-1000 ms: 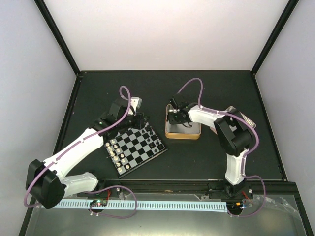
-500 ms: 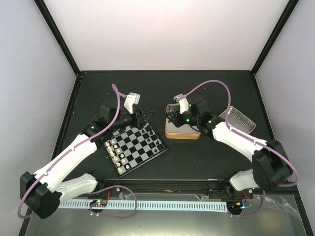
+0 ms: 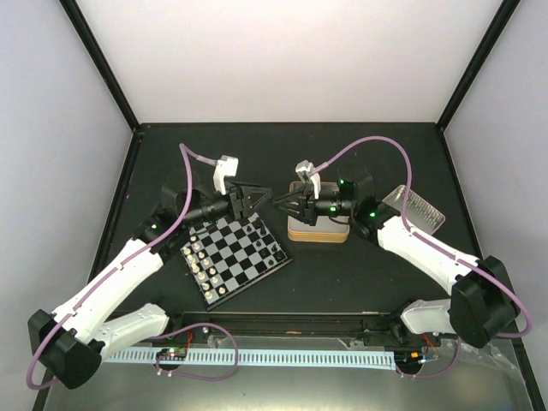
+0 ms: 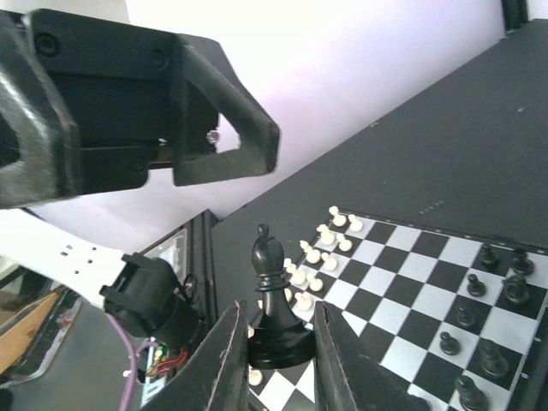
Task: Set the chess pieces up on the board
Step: Place the chess piece on the chessboard.
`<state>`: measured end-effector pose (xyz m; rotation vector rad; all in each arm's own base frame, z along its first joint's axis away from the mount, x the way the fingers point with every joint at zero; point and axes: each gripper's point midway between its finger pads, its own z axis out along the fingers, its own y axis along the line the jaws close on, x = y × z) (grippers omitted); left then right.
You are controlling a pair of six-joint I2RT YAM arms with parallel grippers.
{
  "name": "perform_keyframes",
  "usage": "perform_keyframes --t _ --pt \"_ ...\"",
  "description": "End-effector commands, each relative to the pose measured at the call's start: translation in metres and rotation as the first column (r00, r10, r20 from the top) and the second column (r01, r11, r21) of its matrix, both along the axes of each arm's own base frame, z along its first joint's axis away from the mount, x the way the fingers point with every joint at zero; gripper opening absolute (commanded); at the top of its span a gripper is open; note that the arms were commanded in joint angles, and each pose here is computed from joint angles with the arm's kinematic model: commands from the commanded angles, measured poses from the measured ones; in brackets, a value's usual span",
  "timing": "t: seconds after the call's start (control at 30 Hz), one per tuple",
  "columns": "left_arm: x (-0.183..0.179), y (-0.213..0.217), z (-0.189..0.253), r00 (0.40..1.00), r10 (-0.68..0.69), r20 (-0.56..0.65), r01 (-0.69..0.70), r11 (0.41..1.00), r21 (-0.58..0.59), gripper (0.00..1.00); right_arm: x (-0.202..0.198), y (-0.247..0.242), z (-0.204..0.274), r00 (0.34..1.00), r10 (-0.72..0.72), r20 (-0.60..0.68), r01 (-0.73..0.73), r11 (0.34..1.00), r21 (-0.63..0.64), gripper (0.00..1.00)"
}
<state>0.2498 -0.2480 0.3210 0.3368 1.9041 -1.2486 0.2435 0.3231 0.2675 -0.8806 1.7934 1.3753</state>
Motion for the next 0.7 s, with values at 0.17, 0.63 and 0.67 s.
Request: perform_keyframes --t 0.17,0.63,0.67 --pt "-0.005 -0.005 0.012 0.997 -0.072 0.038 0.072 0.997 -0.019 0.51 -0.024 0.003 0.039 0.990 0.124 0.069 -0.130 0.987 0.095 0.15" --pt "-0.023 -0.015 0.006 0.974 -0.215 0.066 0.213 0.976 0.036 0.14 -0.028 0.004 0.046 0.986 0.151 0.074 -0.159 0.981 0.111 0.14" --pt "-0.023 -0.016 0.005 0.974 -0.219 0.065 0.217 0.976 0.036 0.11 -0.027 0.004 0.045 0.986 0.151 0.072 -0.158 0.981 0.110 0.14"
